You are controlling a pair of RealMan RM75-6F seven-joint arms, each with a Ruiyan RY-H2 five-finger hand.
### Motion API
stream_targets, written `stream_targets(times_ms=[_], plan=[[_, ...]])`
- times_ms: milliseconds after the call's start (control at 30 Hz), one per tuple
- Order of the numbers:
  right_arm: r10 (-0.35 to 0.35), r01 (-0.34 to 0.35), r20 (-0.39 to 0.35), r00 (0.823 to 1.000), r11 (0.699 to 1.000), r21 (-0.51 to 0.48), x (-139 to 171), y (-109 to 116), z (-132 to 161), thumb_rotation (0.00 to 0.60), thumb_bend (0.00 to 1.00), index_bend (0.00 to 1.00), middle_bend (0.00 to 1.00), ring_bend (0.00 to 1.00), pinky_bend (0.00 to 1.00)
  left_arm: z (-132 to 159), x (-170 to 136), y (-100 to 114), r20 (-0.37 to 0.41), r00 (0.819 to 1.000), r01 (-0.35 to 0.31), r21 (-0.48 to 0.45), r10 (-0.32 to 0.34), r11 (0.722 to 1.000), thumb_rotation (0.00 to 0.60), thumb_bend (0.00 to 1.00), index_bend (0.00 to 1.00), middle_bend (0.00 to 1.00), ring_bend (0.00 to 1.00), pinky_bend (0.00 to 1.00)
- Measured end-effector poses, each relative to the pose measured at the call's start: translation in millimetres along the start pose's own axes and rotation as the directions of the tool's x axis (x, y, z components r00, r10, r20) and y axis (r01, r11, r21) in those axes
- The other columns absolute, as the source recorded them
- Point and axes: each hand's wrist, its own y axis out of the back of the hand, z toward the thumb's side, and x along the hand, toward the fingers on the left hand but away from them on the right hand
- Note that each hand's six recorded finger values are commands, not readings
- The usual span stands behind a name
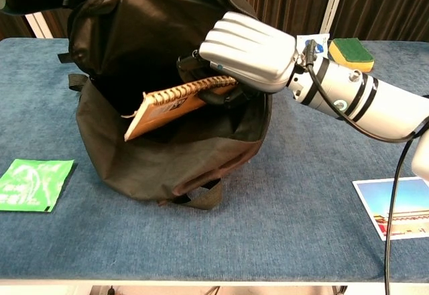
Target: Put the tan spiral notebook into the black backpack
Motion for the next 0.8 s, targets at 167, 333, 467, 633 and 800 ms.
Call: stream_targets(times_ms=[167,333,467,633,800], plan=[[-0.012,0.009,0.048,0.999,0.999,0.046,3.0,-0.5,-5.2,0.6,0.54,0.98,0.85,0.7,0.74,-1.9,-6.1,2.8,-0.005,1.0,-0.002,-0.015,0.002,1.0,0.6,0.46,0.55,0.55,0.49,0.41],[0.017,-0.027,0.104,0.994,0.995,0.093,7.4,-9.3,-9.3,0.6,0.53,0.98,0.85,0.7,0.73,-1.5,-10.9,4.7,-0.003,1.0,-0.001,-0.029,0.001,1.0,0.6,0.46,0.55,0.54,0.49,0.41],[0.035,-0.047,0.126,0.991,0.994,0.101,1.7,-16.8,-3.6,0.6,0.51,0.98,0.85,0.69,0.73,-0.3,-13.3,5.1,0.002,1.0,0.0,-0.045,0.0,0.999,0.6,0.46,0.52,0.54,0.49,0.41],[0.061,-0.075,0.162,0.985,0.994,0.076,-6.3,-25.5,-1.5,0.6,0.45,0.94,0.81,0.67,0.69,-2.3,-14.5,10.4,-0.005,1.0,-0.026,-0.074,0.025,0.997,0.6,0.47,0.5,0.55,0.49,0.42],[0.134,-0.136,0.211,0.968,0.991,-0.006,-6.2,-41.9,-0.4,0.6,0.18,0.61,0.57,0.44,0.44,-4.3,-15.5,9.4,-0.019,1.0,-0.013,-0.115,0.011,0.993,0.6,0.47,0.51,0.55,0.49,0.42]])
